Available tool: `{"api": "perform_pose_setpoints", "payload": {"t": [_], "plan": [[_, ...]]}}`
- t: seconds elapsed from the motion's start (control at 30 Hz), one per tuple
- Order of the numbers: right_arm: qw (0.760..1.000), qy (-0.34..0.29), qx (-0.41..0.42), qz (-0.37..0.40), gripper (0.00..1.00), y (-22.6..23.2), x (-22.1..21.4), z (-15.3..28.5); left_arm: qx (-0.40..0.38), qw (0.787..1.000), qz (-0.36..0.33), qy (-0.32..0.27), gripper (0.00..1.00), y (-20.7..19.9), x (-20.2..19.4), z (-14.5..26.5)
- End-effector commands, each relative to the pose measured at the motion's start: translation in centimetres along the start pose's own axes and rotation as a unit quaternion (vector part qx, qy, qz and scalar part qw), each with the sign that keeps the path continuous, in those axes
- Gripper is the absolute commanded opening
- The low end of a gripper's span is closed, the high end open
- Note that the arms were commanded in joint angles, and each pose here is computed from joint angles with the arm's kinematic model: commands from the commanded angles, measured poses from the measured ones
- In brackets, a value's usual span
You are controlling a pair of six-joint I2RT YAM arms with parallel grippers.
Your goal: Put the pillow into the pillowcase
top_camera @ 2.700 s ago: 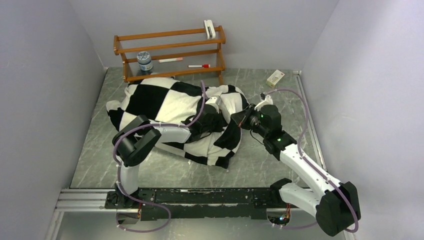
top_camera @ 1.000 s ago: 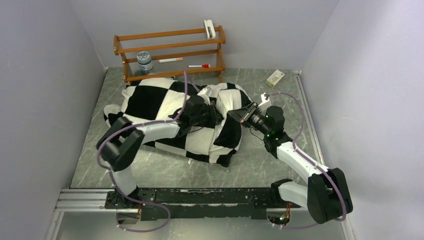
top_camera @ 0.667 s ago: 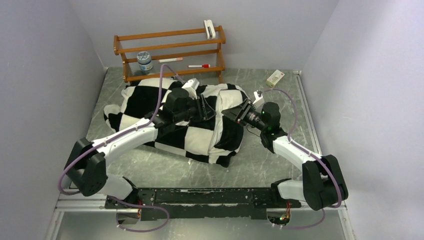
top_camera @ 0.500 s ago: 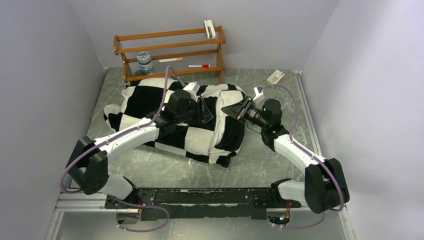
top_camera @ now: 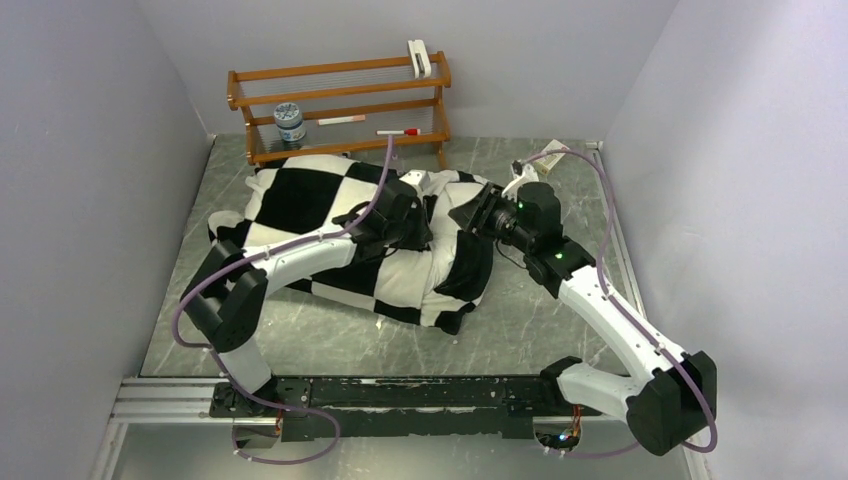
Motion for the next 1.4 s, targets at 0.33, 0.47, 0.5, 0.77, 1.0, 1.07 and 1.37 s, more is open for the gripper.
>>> {"api": "perform_pose_setpoints", "payload": {"t": [0.33, 0.47, 0.5, 0.77, 1.0, 1.07, 1.37], "plan": [[0.992, -0.028, -0.119, -0.024, 0.56, -5.8, -1.7, 2.5, -0.204, 0.964, 0.029, -0.165, 0.05, -8.7, 12.0, 14.0], [0.997, -0.020, -0.048, -0.052, 0.42, -4.1, -2.4, 1.5, -0.278, 0.947, 0.036, -0.154, 0.05, -10.9, 12.0, 14.4], [0.997, -0.023, -0.055, -0.050, 0.41, -4.3, -2.3, 1.3, -0.287, 0.946, 0.038, -0.146, 0.05, -11.1, 11.6, 14.1], [0.970, -0.028, -0.221, 0.094, 0.44, -8.2, 0.1, 1.7, -0.245, 0.961, 0.055, -0.116, 0.05, -9.0, 9.2, 11.2], [0.938, -0.061, -0.304, 0.154, 0.12, -9.6, 2.2, 4.4, -0.247, 0.960, 0.076, -0.108, 0.05, -7.9, 9.0, 9.7], [0.932, -0.058, -0.319, 0.160, 0.12, -9.6, 2.6, 4.8, -0.244, 0.961, 0.074, -0.107, 0.05, -7.8, 9.0, 9.6], [0.991, -0.042, -0.078, 0.099, 0.21, -1.9, 0.7, 2.7, -0.243, 0.960, 0.083, -0.110, 0.05, -7.2, 8.7, 9.3]]}}
Point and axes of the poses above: each gripper's point midway between its finger pads, its own z axis back along the fingers, its own y axis along the line the jaws close on, x = y × z, the point moved 2 cm from there along z, back along the fingers, and after that the axes turned 11 degrees about -z, right-handed, at the moved point
